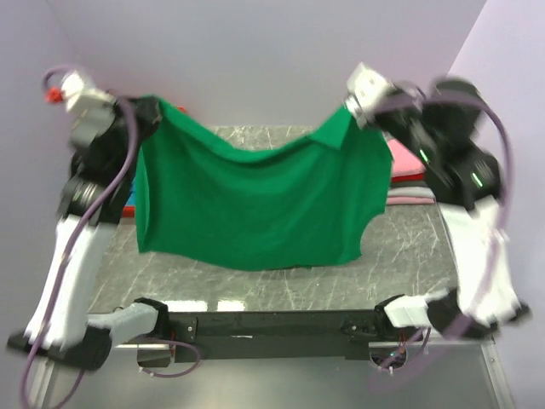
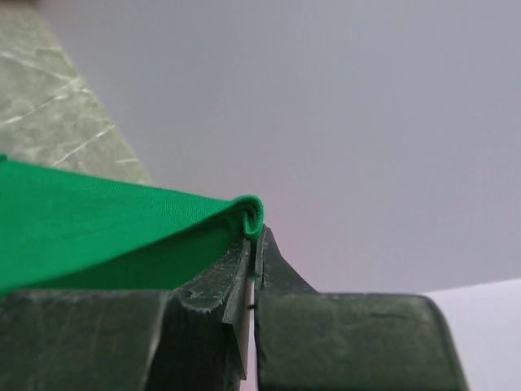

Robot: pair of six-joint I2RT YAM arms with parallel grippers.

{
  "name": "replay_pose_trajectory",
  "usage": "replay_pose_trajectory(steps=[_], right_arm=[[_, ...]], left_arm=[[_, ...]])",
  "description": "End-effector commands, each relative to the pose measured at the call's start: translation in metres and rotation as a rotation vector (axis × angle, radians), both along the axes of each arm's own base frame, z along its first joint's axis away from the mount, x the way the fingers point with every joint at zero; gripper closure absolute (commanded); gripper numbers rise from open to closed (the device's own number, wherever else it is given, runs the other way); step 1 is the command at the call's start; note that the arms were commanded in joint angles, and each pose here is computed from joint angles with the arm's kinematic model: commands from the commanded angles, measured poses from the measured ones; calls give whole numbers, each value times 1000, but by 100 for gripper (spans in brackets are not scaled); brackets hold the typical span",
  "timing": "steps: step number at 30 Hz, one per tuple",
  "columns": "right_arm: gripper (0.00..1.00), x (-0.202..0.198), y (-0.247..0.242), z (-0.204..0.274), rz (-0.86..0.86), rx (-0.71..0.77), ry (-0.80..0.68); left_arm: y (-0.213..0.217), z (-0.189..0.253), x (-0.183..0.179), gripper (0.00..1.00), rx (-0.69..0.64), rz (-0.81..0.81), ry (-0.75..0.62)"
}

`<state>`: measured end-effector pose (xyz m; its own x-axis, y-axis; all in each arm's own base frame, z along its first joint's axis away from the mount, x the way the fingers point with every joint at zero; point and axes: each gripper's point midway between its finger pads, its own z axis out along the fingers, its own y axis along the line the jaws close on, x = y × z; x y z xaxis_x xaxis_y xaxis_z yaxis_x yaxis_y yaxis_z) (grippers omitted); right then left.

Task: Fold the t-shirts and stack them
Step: Flatten the tshirt out

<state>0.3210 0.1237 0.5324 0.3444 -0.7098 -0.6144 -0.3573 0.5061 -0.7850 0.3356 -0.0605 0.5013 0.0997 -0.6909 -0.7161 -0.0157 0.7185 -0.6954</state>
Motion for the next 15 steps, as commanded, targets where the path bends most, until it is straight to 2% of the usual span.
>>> replay_pose_trajectory(steps=[1, 2, 3, 4, 5, 7, 8, 10, 12, 13, 15], right_arm=[[100, 57, -5, 46, -73, 129, -118], [100, 88, -9, 37, -101, 146, -85], [100, 81, -16, 72, -106, 185, -169], [100, 85, -17, 82, -110, 202, -197], [100, 96, -18, 86, -119, 213, -213], [100, 85, -21, 118, -109, 250, -316], [100, 72, -25, 133, -106, 261, -365], [100, 61, -28, 143, -94, 276, -411], [100, 33, -42, 160, -93, 315, -453], [100, 22, -43, 166, -69, 326, -466], [100, -8, -53, 182, -50, 363, -503]], left_arm=[[-6, 20, 60, 100, -30, -22, -69], [-6, 49, 63, 99, -50, -51, -138], [-6, 58, 72, 99, -62, -63, -159], [-11, 53, 93, 99, -77, -83, -147], [-11, 87, 88, 99, -94, -104, -224], [-19, 103, 101, 99, -98, -174, -257], [-20, 139, 84, 99, -91, -194, -343], [-23, 163, 68, 99, -87, -221, -404], [-20, 180, 47, 99, -79, -219, -461], [-14, 196, 18, 99, -71, -208, -517], [-12, 183, 9, 99, -65, -206, -509]])
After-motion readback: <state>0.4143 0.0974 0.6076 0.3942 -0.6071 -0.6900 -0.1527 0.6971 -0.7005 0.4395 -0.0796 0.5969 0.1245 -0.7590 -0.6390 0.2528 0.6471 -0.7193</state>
